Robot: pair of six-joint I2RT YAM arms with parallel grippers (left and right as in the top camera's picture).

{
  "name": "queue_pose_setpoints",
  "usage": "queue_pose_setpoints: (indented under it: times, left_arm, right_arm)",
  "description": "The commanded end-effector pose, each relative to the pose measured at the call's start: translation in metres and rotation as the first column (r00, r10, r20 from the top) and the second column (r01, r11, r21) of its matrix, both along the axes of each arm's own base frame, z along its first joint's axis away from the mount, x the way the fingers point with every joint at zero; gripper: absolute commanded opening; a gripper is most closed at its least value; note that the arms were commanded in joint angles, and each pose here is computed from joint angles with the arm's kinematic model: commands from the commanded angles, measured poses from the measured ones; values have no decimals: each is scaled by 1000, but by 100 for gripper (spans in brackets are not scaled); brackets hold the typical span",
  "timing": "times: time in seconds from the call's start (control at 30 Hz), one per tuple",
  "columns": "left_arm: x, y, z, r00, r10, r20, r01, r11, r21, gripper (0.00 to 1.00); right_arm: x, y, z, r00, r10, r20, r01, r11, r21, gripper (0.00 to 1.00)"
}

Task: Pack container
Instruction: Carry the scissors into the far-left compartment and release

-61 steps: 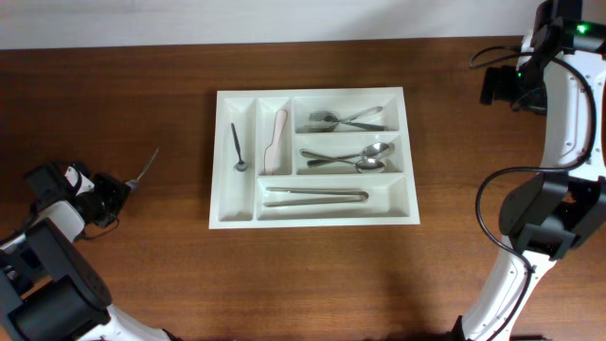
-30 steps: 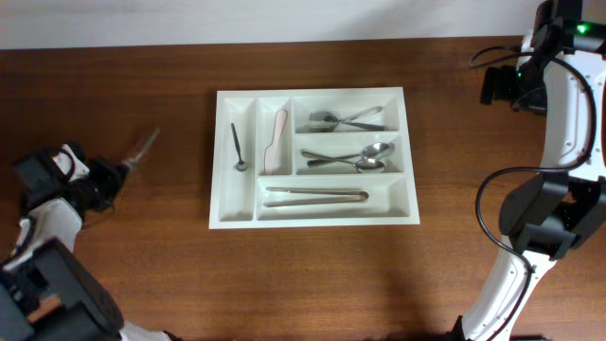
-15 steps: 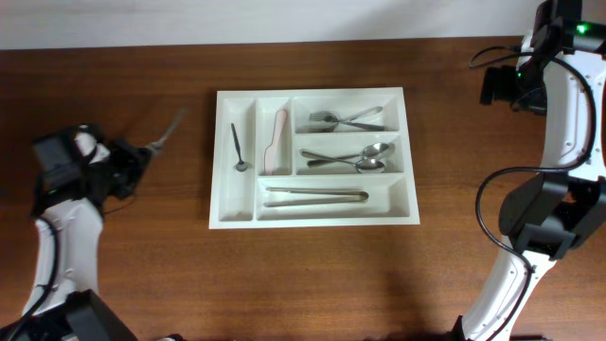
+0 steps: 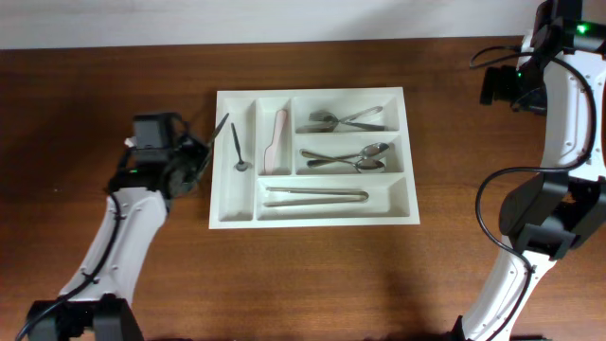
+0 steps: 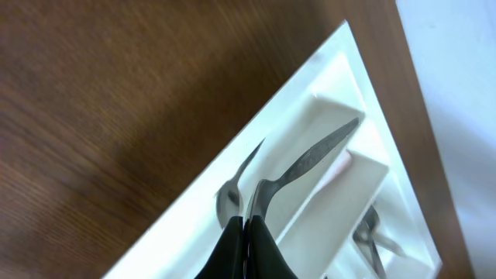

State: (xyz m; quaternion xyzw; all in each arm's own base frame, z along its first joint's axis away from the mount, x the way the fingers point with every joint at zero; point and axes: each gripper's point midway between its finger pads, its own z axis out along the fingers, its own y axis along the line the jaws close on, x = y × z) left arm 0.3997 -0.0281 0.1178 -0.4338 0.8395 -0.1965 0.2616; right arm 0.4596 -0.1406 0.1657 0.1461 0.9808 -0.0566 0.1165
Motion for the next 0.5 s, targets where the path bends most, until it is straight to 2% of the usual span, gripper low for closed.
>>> queue_pose_setpoints:
  times: [0.0,0.23,0.47]
  left_arm:
    - [3,3,6,982,186,28,-188,980,63,2]
    - [-3,-37,-40,981,179,-79,-174,982,74,2]
    - [-8,-50,-74,975,151,-164,-142,987,70,2]
  right_arm:
    - [0,3,15,999,9,33,-9,1000,-8,99]
    - [0,3,15,999,9,33,-9,1000,-8,99]
    - [0,3,15,999,9,33,-9,1000,-8,99]
